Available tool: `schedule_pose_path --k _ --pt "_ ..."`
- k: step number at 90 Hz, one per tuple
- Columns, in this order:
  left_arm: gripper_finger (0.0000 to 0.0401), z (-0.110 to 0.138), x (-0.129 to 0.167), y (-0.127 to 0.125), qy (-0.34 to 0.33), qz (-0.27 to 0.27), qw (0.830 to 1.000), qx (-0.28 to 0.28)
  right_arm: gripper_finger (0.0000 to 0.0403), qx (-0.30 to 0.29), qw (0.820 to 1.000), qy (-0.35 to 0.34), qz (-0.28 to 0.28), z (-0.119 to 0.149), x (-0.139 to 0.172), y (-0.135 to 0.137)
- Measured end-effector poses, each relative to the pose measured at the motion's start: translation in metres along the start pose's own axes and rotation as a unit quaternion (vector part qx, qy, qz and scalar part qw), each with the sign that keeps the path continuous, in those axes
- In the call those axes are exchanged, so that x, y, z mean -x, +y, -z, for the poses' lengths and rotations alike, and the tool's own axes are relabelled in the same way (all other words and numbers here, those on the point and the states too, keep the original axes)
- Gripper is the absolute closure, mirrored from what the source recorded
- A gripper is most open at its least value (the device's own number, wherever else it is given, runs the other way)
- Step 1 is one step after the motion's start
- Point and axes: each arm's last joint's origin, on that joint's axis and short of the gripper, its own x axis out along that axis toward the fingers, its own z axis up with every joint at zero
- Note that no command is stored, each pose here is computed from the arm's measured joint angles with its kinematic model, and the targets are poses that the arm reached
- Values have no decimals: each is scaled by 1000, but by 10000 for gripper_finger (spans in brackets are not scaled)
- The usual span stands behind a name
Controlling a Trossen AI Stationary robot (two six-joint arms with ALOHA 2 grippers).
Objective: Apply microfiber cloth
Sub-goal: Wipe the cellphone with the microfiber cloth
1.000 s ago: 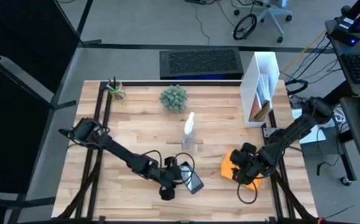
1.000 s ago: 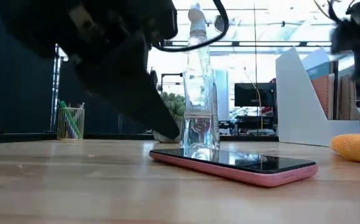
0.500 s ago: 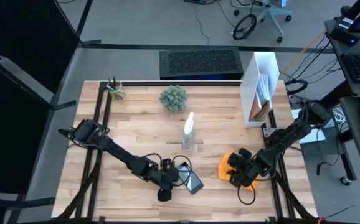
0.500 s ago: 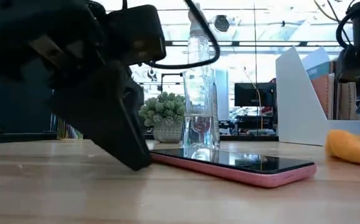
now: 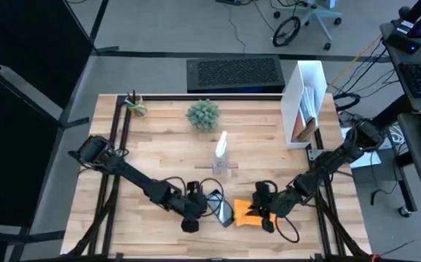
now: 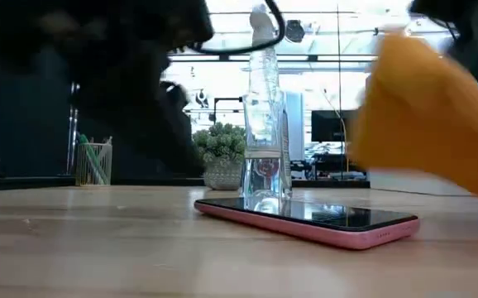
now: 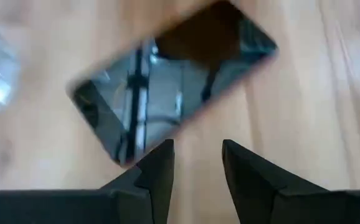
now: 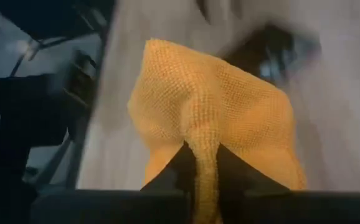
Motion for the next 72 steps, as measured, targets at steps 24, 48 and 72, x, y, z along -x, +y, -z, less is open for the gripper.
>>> schedule_pose_path --k 24,48,72 --pt "278 -11 -26 22 -48 15 999 11 398 154 987 -5 36 -34 -53 6" --pt "278 4 -56 31 -21 3 999 30 398 182 980 60 51 -21 -108 -19" --pt "278 11 -64 31 -7 3 1000 28 398 124 985 112 42 0 -115 -14"
